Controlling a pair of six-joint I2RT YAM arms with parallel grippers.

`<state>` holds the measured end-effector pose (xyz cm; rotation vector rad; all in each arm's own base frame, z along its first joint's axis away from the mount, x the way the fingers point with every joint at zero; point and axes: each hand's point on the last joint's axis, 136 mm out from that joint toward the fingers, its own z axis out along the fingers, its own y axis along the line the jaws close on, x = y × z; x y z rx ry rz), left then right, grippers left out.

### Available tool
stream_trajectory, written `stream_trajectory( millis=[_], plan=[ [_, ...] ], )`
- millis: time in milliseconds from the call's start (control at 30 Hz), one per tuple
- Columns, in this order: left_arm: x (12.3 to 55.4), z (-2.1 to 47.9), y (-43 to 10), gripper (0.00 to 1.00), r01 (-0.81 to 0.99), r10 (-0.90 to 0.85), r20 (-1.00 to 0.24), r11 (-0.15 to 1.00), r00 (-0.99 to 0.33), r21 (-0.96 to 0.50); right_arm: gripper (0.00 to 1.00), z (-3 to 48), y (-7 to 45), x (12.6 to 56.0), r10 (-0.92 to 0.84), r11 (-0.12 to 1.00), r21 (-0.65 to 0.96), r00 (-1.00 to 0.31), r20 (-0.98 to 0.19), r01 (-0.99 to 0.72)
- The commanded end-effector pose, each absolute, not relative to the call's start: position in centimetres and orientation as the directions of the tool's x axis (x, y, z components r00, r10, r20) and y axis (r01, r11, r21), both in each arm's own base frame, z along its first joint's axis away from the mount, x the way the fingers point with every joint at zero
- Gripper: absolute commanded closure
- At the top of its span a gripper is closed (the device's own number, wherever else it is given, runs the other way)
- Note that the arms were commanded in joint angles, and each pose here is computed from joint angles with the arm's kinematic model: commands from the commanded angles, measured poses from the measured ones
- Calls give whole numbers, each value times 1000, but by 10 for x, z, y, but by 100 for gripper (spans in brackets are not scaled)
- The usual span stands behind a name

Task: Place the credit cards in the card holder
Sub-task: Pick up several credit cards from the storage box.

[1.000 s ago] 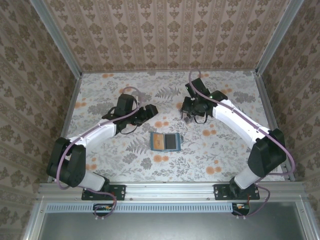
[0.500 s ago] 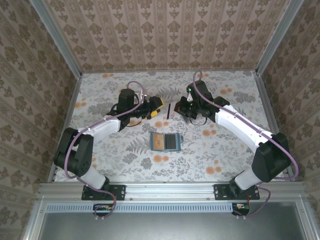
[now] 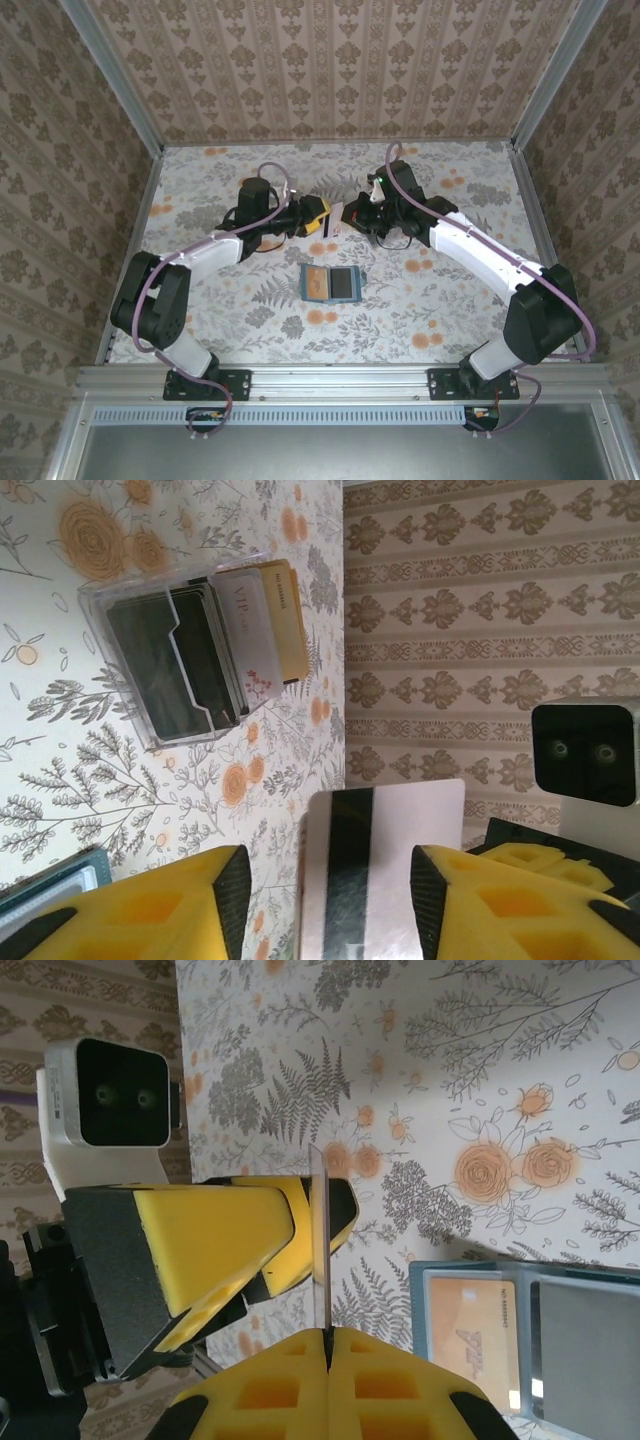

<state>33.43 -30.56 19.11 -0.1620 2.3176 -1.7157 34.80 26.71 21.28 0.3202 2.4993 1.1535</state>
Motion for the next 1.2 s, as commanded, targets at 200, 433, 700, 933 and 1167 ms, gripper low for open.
stream_trajectory(
  millis=[200,433,700,933,1167],
  plan=[
    [330,226,-310,80,133,-228,-183,216,-956,-967,96,211,265,351,327,589,808,-918,-226,11],
    [328,237,-307,98,161,-241,-208,202,-948,-966,91,211,262,352,327,553,833,-917,-229,-10],
    [329,238,-311,100,152,-247,-187,154,-951,-976,81,217,269,355,341,487,873,-916,-210,-19],
    [332,238,-312,100,140,-269,-155,75,-950,-987,73,220,273,355,337,462,887,-919,-205,-29],
    [329,244,-316,83,156,-256,-161,41,-953,-987,88,215,273,355,330,474,880,-922,-202,-23]
  ],
)
